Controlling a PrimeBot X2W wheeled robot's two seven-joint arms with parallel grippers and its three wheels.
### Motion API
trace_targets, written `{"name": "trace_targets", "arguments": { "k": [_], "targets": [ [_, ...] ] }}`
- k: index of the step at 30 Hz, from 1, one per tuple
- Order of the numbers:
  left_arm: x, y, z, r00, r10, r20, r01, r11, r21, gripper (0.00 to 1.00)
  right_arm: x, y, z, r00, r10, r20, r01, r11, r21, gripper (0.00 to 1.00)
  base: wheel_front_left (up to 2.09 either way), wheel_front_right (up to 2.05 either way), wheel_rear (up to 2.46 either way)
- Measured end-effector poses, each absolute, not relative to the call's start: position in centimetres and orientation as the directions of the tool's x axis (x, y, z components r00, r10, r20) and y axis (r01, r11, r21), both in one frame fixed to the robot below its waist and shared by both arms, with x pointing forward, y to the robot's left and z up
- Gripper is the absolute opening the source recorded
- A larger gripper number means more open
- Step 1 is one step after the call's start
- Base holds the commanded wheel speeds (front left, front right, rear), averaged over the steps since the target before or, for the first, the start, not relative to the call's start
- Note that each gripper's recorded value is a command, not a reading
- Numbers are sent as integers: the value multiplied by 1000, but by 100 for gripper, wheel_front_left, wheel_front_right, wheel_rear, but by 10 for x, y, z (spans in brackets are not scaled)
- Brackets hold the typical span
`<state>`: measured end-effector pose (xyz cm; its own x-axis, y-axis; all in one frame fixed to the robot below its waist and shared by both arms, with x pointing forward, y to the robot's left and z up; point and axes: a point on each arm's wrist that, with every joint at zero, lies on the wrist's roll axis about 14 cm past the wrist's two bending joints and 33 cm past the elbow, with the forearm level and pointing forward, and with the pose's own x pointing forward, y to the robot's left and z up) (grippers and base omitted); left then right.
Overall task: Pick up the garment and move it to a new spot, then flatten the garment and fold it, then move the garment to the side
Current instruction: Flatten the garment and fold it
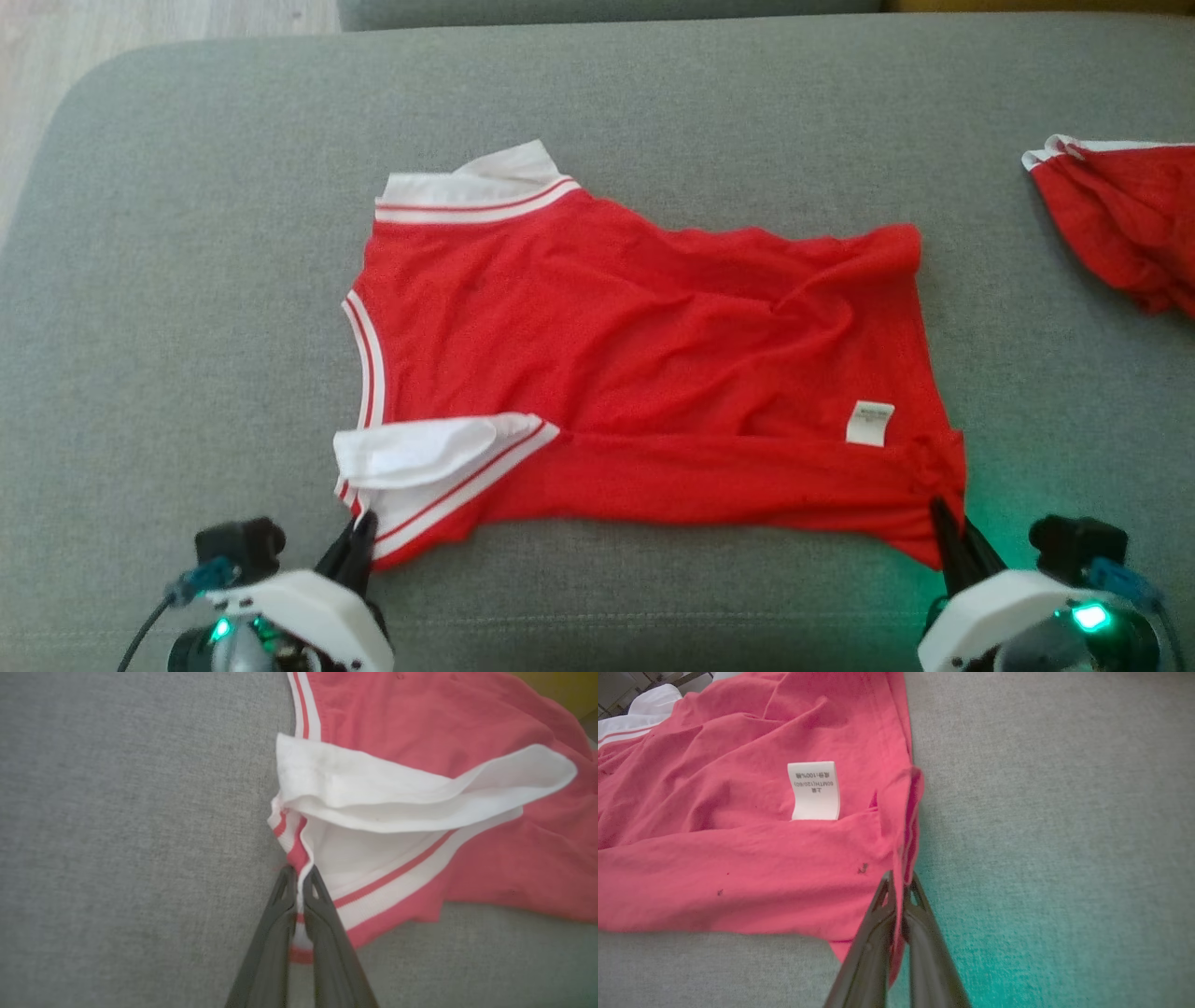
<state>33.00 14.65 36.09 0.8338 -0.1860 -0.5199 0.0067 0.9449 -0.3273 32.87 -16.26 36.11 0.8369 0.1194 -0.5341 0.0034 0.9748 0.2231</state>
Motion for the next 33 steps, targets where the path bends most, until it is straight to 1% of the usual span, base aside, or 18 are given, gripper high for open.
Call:
{"name": "trace_targets", "arguments": {
  "k": [8,9,10,11,14,16,20,23,25,27,30,33],
  "targets": [
    [311,155,368,834,-159,-529,-18,949,-314,0,312,-170,365,827,105,-553,20,976,216,0,0,0,0],
    [309,156,368,830,-155,-536,-22,951,-309,0,311,-170,366,829,104,-550,21,976,215,19,0,0,0],
    [309,157,368,830,-153,-536,-23,951,-307,56,311,-170,367,831,104,-547,20,976,215,56,0,0,0],
    [310,157,369,830,-151,-536,-24,952,-304,100,312,-170,368,832,104,-544,19,976,215,100,0,0,0],
    [313,158,371,837,-142,-528,-21,957,-290,100,318,-170,377,856,101,-508,12,977,215,100,0,0,0],
    [318,161,377,857,-122,-500,-20,963,-270,100,330,-170,394,897,95,-433,-1,977,213,100,0,0,0],
    [343,166,409,928,-83,-362,-1,974,-226,100,362,-167,444,968,97,-231,-54,980,189,100,0,0,0],
    [364,169,444,974,-59,-219,15,980,-200,100,377,-159,475,987,117,-113,-96,980,175,100,0,0,0],
    [375,170,466,990,-56,-133,32,983,-179,100,379,-155,481,988,128,-90,-112,980,166,100,0,0,0],
    [383,170,481,995,-57,-79,43,985,-168,100,381,-153,483,987,135,-85,-120,979,163,100,0,0,0],
    [393,168,487,996,-65,-56,55,985,-162,100,383,-149,479,984,146,-100,-129,978,164,100,0,0,0],
    [407,160,488,993,-103,-51,94,982,-163,100,389,-146,475,981,157,-113,-137,976,168,100,0,0,0]
  ]
}}
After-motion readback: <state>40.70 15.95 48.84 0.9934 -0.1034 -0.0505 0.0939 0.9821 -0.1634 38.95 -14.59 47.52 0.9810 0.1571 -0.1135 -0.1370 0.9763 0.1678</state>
